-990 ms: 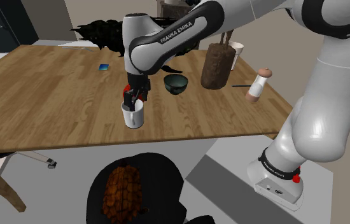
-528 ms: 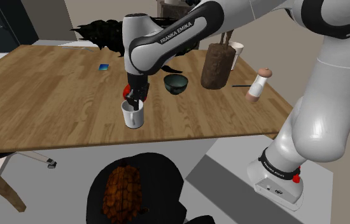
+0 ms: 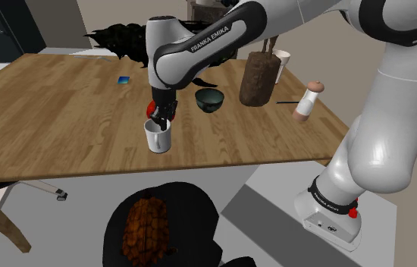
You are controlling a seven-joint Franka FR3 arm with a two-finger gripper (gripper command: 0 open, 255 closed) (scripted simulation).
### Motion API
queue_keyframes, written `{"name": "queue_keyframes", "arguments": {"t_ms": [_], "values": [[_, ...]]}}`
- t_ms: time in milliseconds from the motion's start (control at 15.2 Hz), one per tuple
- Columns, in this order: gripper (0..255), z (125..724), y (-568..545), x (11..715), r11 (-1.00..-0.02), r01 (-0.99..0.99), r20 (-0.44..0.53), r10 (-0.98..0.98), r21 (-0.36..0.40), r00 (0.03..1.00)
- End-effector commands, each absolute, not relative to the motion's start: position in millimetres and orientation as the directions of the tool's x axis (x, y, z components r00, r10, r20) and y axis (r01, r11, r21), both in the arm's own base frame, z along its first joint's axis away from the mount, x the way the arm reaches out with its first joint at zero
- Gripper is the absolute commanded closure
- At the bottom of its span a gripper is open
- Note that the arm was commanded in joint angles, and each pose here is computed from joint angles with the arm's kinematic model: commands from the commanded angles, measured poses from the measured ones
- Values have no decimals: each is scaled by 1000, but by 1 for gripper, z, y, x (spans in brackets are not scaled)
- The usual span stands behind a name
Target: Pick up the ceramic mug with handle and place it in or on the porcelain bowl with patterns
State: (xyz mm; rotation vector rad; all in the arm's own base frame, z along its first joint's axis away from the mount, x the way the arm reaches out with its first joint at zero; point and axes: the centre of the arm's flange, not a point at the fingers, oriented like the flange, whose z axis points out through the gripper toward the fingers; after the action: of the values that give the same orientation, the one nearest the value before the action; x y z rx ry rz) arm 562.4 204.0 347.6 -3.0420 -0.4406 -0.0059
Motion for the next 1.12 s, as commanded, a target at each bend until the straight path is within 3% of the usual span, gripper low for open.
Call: {"name": "queue_keyframes", "arguments": {"t_ms": [0, 1056], "values": [[255, 353, 204, 562, -957, 284, 14, 283, -67, 959], [255, 437, 204, 562, -957, 284, 14, 283, -67, 959]]}}
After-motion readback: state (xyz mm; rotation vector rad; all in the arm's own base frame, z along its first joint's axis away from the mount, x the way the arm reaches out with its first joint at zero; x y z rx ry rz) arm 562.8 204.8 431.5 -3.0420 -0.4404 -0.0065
